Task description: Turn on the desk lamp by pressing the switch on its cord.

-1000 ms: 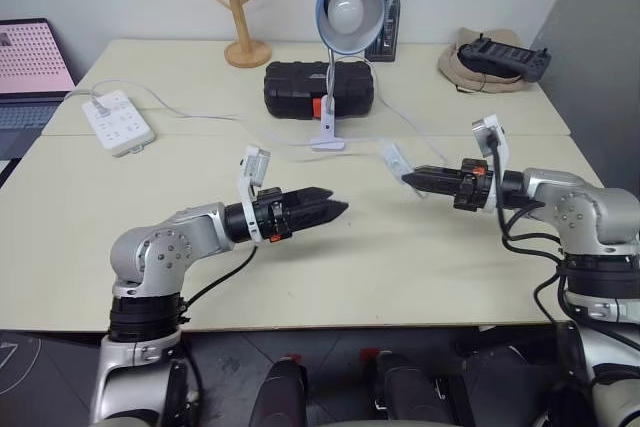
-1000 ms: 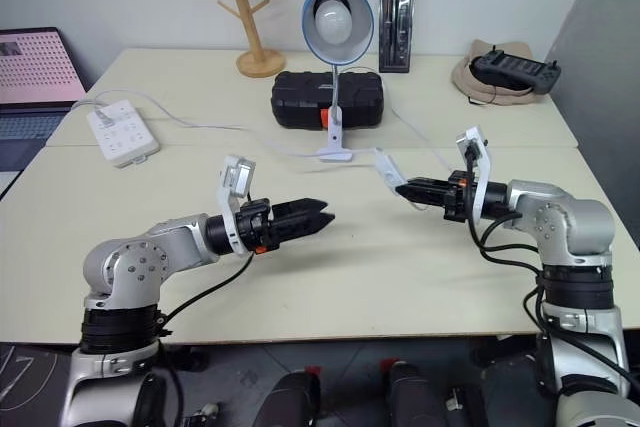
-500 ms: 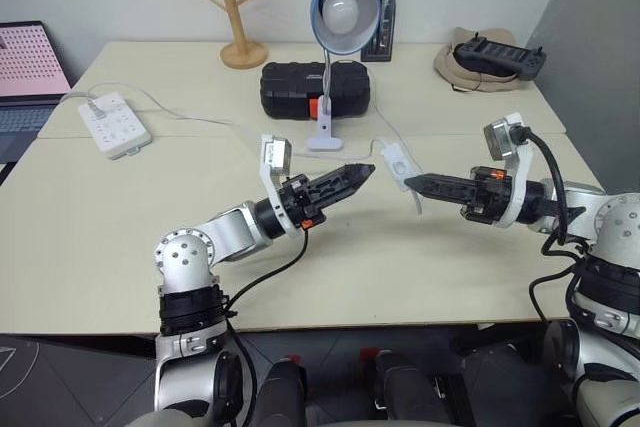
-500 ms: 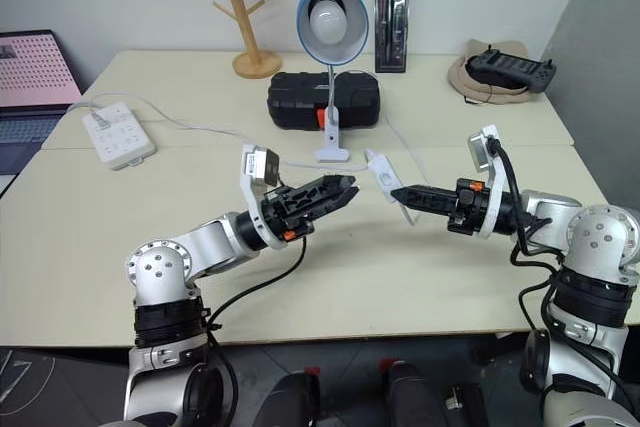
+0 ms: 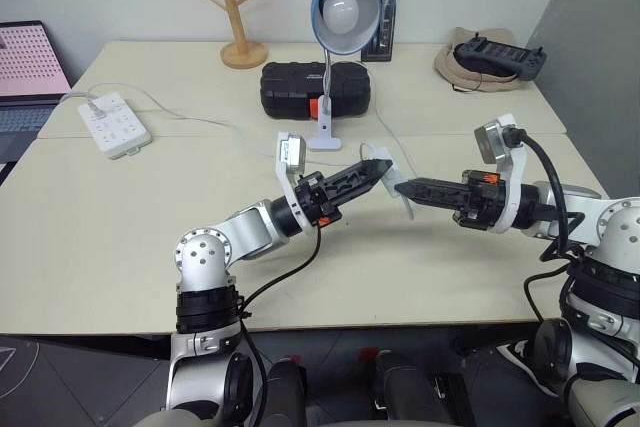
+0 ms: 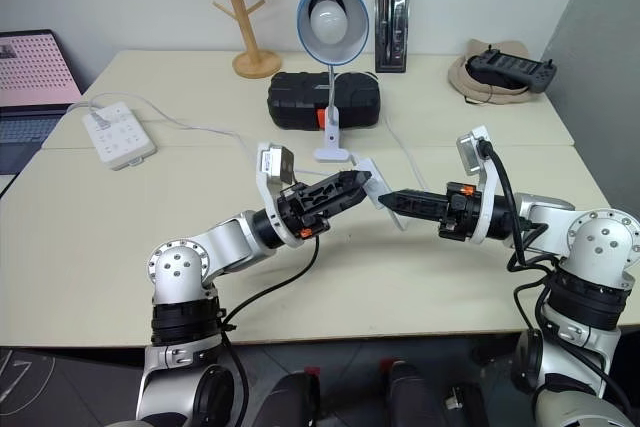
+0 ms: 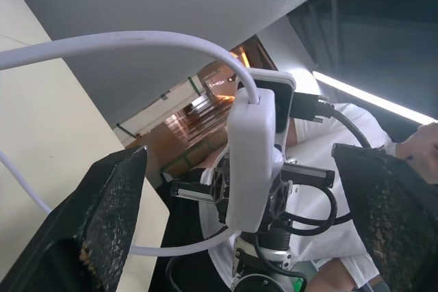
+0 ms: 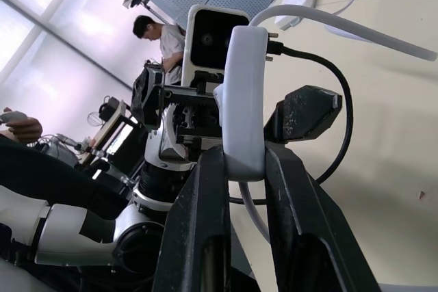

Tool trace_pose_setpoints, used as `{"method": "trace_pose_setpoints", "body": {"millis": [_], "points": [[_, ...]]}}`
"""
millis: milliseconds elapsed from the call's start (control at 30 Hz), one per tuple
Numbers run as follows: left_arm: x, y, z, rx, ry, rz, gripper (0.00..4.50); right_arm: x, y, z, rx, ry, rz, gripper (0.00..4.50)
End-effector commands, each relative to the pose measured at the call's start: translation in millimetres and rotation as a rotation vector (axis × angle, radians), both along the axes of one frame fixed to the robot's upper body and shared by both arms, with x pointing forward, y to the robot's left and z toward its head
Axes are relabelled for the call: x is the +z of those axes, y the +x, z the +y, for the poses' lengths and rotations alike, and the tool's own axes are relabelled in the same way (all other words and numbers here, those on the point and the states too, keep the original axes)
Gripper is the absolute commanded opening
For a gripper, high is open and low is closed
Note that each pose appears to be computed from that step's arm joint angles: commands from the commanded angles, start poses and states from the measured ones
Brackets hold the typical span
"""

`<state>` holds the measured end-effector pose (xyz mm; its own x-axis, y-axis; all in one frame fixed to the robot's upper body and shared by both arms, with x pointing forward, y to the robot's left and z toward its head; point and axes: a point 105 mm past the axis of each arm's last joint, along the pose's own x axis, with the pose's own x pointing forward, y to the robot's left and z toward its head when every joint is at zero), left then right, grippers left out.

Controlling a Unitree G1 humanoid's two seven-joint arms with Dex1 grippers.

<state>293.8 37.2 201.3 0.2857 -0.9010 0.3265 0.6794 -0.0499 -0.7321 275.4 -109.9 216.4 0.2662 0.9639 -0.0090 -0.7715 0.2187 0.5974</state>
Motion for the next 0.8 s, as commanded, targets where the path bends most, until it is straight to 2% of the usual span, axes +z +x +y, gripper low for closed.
{"method": "trace_pose_setpoints", "body": {"millis": [33, 133, 267, 533, 633, 800], "points": [[13.8, -2.1, -3.5, -0.014, -0.036, -0.049, 3.90, 13.5, -5.4, 0.7, 0.019, 0.020, -0.055, 0.34], [14.3, -3.0, -3.5, -0.021, -0.040, -0.053, 3.16, 14.3, -5.1, 1.4, 0.019, 0.023, -0.055, 0.34], [15.3, -2.2, -2.8, -0.017, -0.045, -0.053, 2.47, 14.8, -4.9, 2.0, 0.017, 0.024, -0.055, 0.34], [16.0, -4.5, -4.3, -0.031, -0.044, -0.059, 0.75, 16.4, -4.1, 3.3, 0.012, 0.035, -0.055, 0.34], [16.6, -3.9, -3.6, -0.028, -0.051, -0.057, 0.54, 16.8, -4.2, 3.4, 0.012, 0.039, -0.053, 0.34], [16.7, -2.0, -3.6, -0.019, -0.051, -0.048, 0.51, 14.9, -6.7, 2.3, 0.015, 0.036, -0.047, 0.34]]}}
